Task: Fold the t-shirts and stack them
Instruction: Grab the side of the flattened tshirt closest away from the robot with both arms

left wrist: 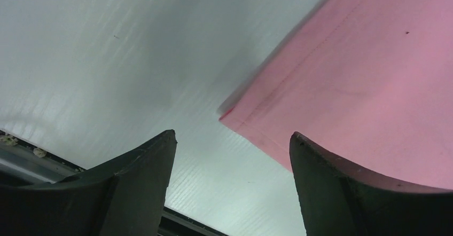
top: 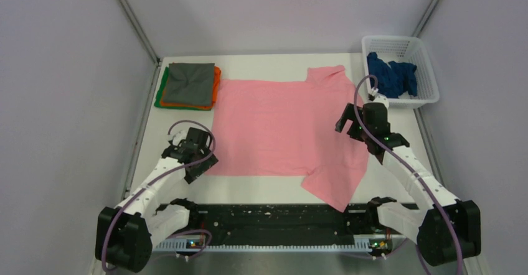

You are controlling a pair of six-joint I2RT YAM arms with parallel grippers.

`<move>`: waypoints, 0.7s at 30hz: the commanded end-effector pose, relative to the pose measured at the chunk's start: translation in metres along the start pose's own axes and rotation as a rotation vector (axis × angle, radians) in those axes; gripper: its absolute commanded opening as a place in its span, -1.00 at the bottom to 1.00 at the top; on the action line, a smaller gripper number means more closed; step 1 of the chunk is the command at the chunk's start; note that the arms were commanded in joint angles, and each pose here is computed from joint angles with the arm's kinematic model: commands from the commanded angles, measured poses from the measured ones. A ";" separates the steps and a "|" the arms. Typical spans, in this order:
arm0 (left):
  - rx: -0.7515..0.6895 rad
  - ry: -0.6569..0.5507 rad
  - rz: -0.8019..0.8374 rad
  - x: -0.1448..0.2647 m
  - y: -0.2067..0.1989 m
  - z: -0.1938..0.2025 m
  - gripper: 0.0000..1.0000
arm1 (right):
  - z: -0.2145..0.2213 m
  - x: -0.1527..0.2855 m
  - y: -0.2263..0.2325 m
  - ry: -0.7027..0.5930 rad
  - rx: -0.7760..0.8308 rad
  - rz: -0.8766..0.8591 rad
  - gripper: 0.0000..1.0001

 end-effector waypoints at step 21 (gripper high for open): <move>0.076 0.060 -0.060 -0.034 -0.006 0.013 -0.28 | 0.002 0.005 -0.010 -0.018 -0.044 0.056 0.97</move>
Point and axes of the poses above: each gripper's point midway between its finger pads, its own x axis back along the fingers, its own y axis along the line the jaws close on, z = x × y, the point moved 1 cm from there along x, back along the fingers, and after that the axes turned 2 degrees about -x, right-handed, at the moved point
